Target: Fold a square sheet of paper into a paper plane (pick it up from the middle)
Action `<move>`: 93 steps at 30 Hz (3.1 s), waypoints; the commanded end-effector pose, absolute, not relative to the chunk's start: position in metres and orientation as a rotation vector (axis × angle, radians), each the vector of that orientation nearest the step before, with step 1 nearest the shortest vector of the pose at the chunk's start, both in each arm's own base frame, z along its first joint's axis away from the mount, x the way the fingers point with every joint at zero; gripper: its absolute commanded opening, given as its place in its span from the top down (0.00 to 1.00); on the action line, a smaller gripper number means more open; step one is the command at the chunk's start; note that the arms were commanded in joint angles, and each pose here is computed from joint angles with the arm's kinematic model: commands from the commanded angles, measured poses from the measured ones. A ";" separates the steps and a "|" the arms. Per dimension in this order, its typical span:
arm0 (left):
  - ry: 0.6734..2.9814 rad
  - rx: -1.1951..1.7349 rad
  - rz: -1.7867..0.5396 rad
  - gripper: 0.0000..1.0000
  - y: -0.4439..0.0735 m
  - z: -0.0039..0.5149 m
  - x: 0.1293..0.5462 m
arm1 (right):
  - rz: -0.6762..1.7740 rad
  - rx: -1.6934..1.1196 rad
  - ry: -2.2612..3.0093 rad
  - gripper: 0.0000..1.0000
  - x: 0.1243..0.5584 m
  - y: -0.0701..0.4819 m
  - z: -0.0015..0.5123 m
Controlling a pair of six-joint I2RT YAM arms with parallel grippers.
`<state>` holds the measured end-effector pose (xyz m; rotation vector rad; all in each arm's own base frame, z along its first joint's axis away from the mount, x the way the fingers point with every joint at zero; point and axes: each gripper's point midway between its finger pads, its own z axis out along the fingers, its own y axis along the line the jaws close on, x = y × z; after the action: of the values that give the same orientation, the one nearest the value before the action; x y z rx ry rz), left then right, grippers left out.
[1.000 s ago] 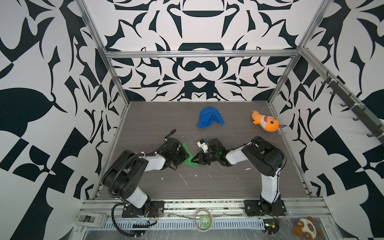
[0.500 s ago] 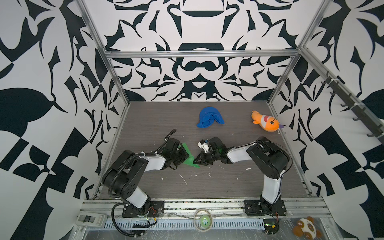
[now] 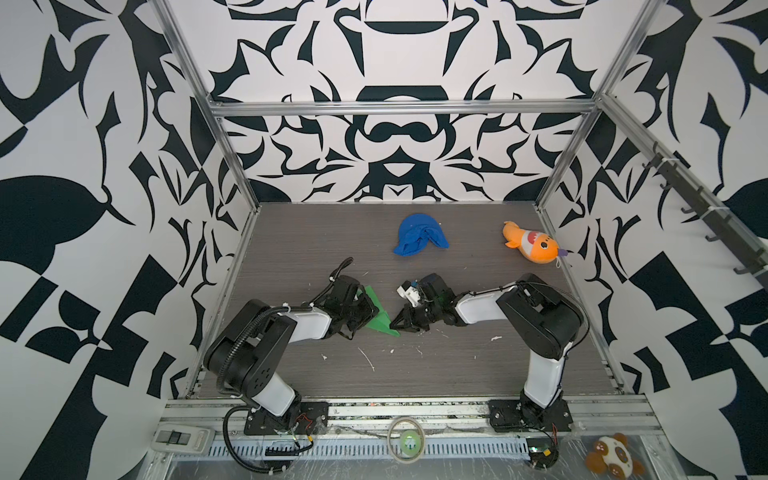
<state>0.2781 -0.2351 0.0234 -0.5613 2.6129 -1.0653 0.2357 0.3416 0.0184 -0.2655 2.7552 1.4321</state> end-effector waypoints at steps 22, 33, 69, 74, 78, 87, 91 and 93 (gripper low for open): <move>2.560 -0.427 -1.135 0.87 -0.250 0.036 0.249 | 1.320 -0.095 2.891 0.95 0.225 0.315 -0.024; 2.572 -0.423 -1.130 0.91 -0.257 0.026 0.256 | 1.376 -0.030 2.880 0.97 0.227 0.313 -0.025; 2.700 -0.515 -0.959 0.92 -0.240 -0.003 0.246 | 1.339 -0.237 2.853 0.88 0.223 0.311 0.011; 2.703 -0.515 -0.961 0.92 -0.241 -0.002 0.246 | 1.315 -0.277 2.786 0.88 0.230 0.311 0.028; 2.703 -0.519 -0.958 0.92 -0.240 -0.002 0.246 | 1.302 -0.332 2.696 0.88 0.237 0.318 0.055; 2.704 -0.522 -0.956 0.92 -0.241 -0.001 0.247 | 1.365 -0.370 2.695 0.97 0.241 0.347 0.057; 2.707 -0.526 -0.951 0.92 -0.240 -0.002 0.246 | 1.361 -0.357 2.721 1.00 0.244 0.353 0.049; 2.709 -0.527 -0.950 0.92 -0.240 -0.002 0.246 | 1.356 -0.349 2.732 1.00 0.246 0.355 0.045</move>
<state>0.2535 -0.2545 0.0194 -0.4579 2.6352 -1.0743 0.2373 0.3450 0.0336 -0.3398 2.7718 1.3366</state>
